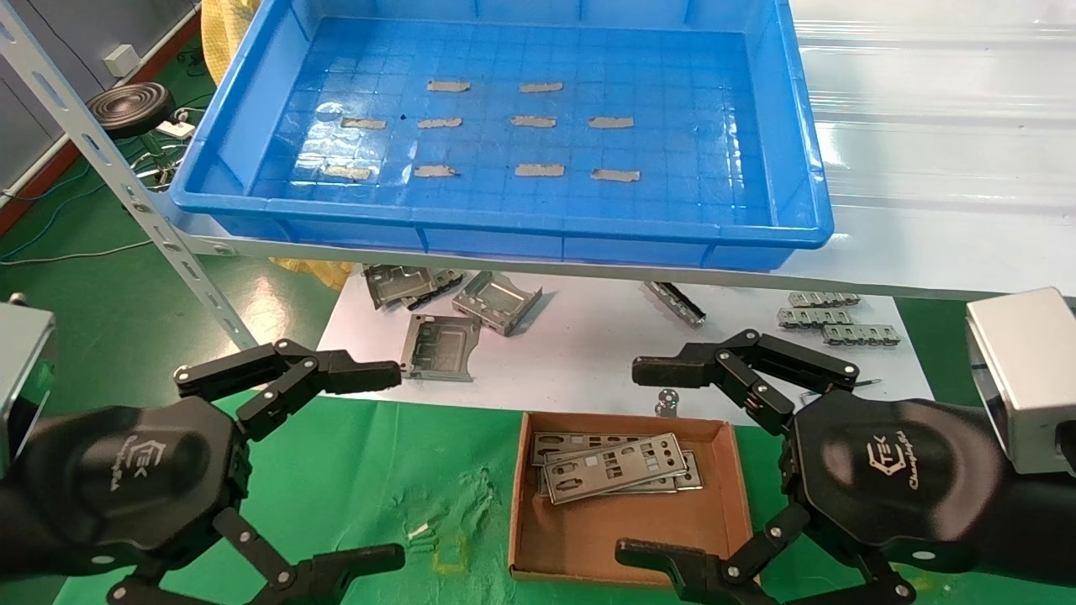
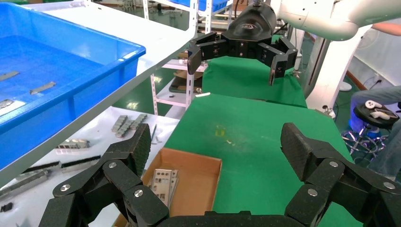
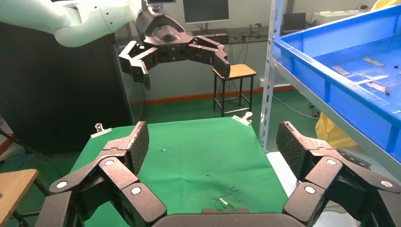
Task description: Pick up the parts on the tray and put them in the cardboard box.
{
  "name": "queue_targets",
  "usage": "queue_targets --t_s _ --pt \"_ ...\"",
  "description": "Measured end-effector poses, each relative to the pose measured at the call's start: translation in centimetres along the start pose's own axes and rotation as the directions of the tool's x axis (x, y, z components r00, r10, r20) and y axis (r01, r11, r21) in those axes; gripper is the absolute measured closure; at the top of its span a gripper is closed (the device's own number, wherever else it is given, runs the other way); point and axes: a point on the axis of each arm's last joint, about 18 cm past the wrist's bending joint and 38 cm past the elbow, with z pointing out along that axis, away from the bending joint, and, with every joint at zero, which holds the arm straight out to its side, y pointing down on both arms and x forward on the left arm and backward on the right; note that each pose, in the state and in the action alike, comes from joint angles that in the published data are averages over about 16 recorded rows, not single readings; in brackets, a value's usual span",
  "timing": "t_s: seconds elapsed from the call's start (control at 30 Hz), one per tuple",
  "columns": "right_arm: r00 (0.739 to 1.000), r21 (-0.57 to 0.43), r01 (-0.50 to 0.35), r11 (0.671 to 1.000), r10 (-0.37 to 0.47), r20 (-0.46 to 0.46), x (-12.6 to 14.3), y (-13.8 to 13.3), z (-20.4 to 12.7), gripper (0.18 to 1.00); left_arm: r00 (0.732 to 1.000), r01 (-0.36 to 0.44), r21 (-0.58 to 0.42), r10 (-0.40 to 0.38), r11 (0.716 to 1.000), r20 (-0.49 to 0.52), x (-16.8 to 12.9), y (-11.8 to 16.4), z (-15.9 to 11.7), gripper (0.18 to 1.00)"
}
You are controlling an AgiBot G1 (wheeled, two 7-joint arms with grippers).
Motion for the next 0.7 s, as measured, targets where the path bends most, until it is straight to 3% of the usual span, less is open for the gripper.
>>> queue_targets --t_s 0.7 --pt "1.000 0.000 0.000 1.000 0.000 0.000 0.00 0.00 0.00 0.178 1.000 0.001 0.001 -0.001 1.000 0.000 -0.01 0.00 0.02 0.184"
